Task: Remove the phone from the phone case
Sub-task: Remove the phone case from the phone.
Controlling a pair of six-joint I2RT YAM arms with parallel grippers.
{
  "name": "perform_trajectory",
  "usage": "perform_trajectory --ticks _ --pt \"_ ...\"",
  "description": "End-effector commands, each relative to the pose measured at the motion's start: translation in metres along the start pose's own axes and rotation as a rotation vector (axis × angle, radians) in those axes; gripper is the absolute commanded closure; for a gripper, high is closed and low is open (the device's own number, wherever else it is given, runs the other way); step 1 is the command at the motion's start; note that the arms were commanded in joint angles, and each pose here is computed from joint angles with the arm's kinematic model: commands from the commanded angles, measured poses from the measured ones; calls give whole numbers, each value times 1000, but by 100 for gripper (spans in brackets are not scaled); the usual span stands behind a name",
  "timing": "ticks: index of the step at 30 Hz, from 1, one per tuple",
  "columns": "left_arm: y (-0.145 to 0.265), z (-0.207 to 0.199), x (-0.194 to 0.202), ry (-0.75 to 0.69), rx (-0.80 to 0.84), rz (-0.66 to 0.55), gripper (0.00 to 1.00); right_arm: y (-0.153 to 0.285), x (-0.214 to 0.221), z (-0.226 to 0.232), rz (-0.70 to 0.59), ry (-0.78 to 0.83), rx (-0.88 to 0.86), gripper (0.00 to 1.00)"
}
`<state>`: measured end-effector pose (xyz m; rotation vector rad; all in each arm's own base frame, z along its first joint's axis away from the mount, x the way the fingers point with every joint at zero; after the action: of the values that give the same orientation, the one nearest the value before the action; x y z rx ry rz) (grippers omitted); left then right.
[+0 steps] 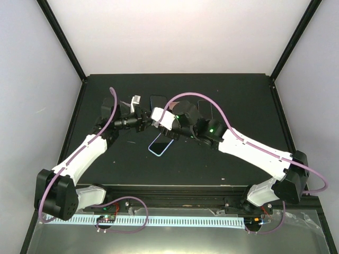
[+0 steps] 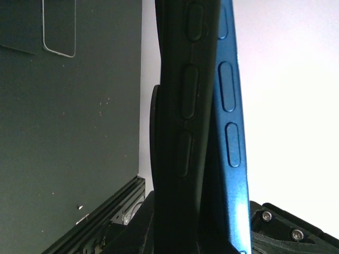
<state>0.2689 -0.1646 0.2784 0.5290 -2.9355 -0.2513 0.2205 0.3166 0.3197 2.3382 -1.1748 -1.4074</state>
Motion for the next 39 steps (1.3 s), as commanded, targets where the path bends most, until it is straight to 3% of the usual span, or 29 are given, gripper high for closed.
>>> perform_trajectory --ticks 1,8,15,25,34,39 --pt "5 -14 7 -72 47 19 94 4 -7 -24 22 -17 144 56" --pt "5 -9 6 -71 30 6 95 18 -26 -18 -69 -63 8 42" --pt "6 -12 8 -84 38 11 94 7 -18 -21 -9 -33 61 46" --pt "6 -12 8 -84 39 9 94 -2 -8 -4 -13 -7 -14 43" --pt "6 -17 15 -104 57 36 94 -11 -6 -21 49 -2 132 48" --pt "4 -18 17 -111 60 46 94 -11 -5 -26 79 89 259 55"
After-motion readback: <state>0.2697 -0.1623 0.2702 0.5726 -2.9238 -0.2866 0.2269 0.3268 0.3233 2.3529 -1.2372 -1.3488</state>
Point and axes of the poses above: each gripper's point midway between its finger pads, its own y axis back along the fingers, its own z axis along the line the jaws close on, x = y × z, the point moved 7 cm from there along y, back along the fingers, and after that the axes turned 9 degrees about y, right-handed, at the moved point
